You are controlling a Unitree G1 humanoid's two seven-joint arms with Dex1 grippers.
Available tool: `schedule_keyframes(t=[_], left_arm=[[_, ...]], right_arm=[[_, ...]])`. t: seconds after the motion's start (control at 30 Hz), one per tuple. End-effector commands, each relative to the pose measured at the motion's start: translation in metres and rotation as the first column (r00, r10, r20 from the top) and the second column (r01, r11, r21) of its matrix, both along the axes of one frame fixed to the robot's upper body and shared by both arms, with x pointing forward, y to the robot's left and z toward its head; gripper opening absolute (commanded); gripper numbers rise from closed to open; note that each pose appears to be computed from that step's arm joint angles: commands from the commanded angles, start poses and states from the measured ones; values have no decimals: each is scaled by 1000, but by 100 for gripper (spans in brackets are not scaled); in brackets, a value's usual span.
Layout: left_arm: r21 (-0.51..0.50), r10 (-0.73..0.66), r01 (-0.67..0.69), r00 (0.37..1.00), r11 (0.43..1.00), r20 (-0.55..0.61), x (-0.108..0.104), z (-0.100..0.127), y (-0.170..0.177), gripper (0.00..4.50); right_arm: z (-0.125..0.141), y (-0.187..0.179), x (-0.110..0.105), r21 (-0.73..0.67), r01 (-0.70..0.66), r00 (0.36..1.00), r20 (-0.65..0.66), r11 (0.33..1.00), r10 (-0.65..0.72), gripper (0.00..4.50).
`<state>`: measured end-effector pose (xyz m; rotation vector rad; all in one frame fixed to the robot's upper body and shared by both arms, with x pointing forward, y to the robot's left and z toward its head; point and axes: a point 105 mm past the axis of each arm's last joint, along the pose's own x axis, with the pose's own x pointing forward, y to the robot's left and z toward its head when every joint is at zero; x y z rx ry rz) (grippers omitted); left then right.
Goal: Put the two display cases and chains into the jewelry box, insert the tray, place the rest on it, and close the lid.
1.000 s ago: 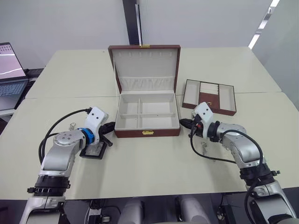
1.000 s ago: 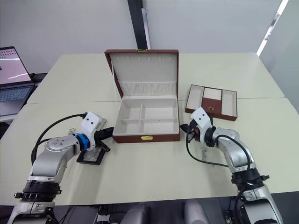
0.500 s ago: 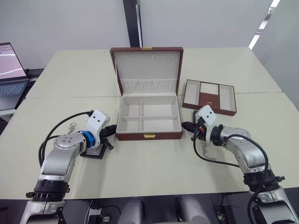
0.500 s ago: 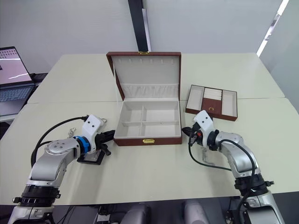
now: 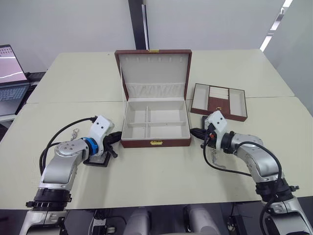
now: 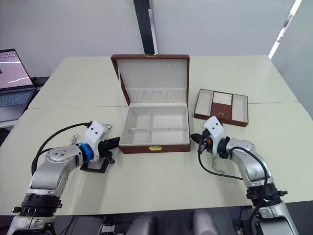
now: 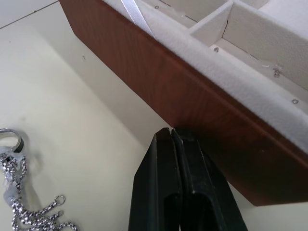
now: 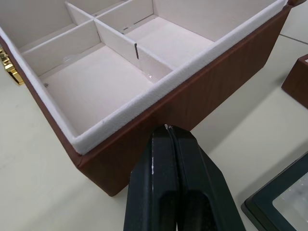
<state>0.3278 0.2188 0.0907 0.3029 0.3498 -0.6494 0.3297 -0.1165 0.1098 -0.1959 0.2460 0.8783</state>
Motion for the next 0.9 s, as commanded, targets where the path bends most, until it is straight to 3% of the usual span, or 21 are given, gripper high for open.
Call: schedule_keyframes(t=[0.03,0.13,0.3,0.43,0.77,0.83,0.9], left_arm=[[1,21,-21,999,1000,43,-1,14,14,2],[-6,53,-53,997,999,60,-4,23,26,2],[-42,140,-137,985,990,105,-12,51,65,2],[-18,205,-204,974,979,97,-29,65,101,119],[135,387,-388,922,912,38,-77,53,178,437],[154,416,-417,909,896,38,-84,51,190,450],[161,438,-438,898,884,38,-89,51,200,450]], right_arm=[[15,-19,6,13,48,997,68,999,-48,0],[22,-32,10,27,81,992,98,996,-83,0],[35,-71,-1,41,90,989,115,995,-94,0],[34,-115,-13,1,111,991,70,994,-111,81],[18,-197,-27,-164,195,980,10,967,-196,369],[18,-202,-26,-158,208,978,11,965,-209,435],[17,-204,-25,-152,212,977,14,965,-212,448]])
